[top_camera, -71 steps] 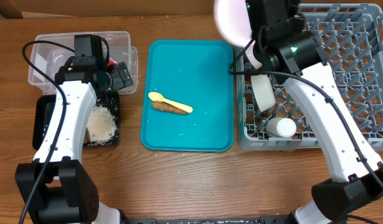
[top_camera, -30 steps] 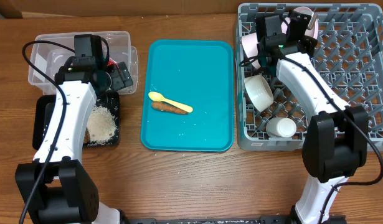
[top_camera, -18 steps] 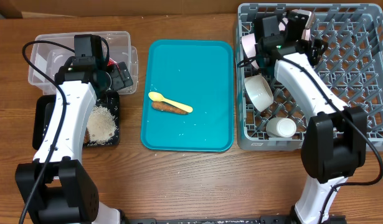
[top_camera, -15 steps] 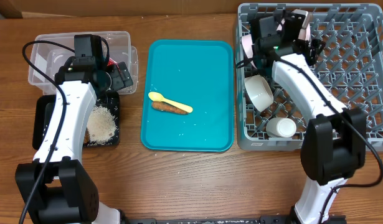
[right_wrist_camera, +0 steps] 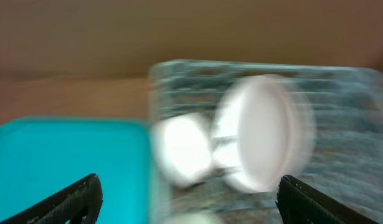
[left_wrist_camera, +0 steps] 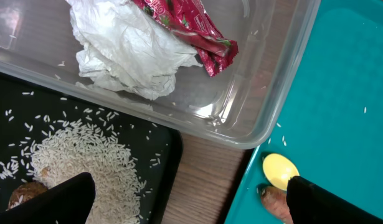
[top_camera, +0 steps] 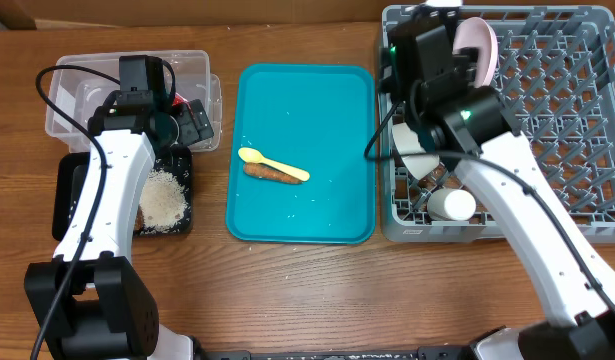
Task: Sort waste into correct bins and load items into the dishwasher
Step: 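Move the right gripper over the yellow spoon on the teal tray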
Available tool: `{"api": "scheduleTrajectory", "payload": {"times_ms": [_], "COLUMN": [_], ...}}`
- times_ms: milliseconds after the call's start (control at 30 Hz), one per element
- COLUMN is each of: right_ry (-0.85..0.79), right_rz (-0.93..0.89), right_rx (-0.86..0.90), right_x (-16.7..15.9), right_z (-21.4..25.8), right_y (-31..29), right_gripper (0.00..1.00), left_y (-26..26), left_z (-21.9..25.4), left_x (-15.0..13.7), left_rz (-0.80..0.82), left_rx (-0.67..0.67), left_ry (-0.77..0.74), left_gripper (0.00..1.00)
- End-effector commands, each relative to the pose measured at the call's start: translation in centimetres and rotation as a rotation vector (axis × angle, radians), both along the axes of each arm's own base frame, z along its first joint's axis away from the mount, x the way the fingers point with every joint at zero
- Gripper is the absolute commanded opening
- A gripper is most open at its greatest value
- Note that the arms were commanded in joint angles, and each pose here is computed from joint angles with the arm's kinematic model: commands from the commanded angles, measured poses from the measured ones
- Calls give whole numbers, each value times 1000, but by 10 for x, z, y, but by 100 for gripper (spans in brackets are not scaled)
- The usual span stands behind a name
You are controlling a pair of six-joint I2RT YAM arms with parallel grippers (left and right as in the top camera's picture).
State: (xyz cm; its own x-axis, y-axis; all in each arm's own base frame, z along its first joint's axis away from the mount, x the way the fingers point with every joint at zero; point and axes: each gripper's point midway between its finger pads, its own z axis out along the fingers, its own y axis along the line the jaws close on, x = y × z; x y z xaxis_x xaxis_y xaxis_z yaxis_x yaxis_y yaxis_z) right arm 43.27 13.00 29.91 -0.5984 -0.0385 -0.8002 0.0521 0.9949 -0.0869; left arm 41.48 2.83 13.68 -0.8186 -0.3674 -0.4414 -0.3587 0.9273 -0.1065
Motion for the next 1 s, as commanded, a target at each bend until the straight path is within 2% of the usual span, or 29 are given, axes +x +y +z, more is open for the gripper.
{"api": "scheduleTrajectory", "payload": {"times_ms": [0, 167, 433, 733, 967], "right_ry": [137, 258, 440, 537, 576], "right_rz": [363, 516, 586, 632, 689], "right_rx": [217, 306, 234, 155, 166], "right_x": [-24, -44, -60, -62, -65], "right_z": [-16, -49, -137, -219, -249], "right_y": [80, 121, 164, 199, 214], "right_gripper": [90, 86, 84, 78, 77], "left_y": [2, 2, 2, 2, 2], "left_z": [13, 13, 13, 13, 13], "left_x": [3, 3, 3, 3, 3], "left_rz": [9, 9, 9, 9, 9], "left_rx": [10, 10, 10, 10, 10], "left_ry": [-36, -36, -36, -36, -36], "left_gripper": [100, 100, 100, 100, 100]}}
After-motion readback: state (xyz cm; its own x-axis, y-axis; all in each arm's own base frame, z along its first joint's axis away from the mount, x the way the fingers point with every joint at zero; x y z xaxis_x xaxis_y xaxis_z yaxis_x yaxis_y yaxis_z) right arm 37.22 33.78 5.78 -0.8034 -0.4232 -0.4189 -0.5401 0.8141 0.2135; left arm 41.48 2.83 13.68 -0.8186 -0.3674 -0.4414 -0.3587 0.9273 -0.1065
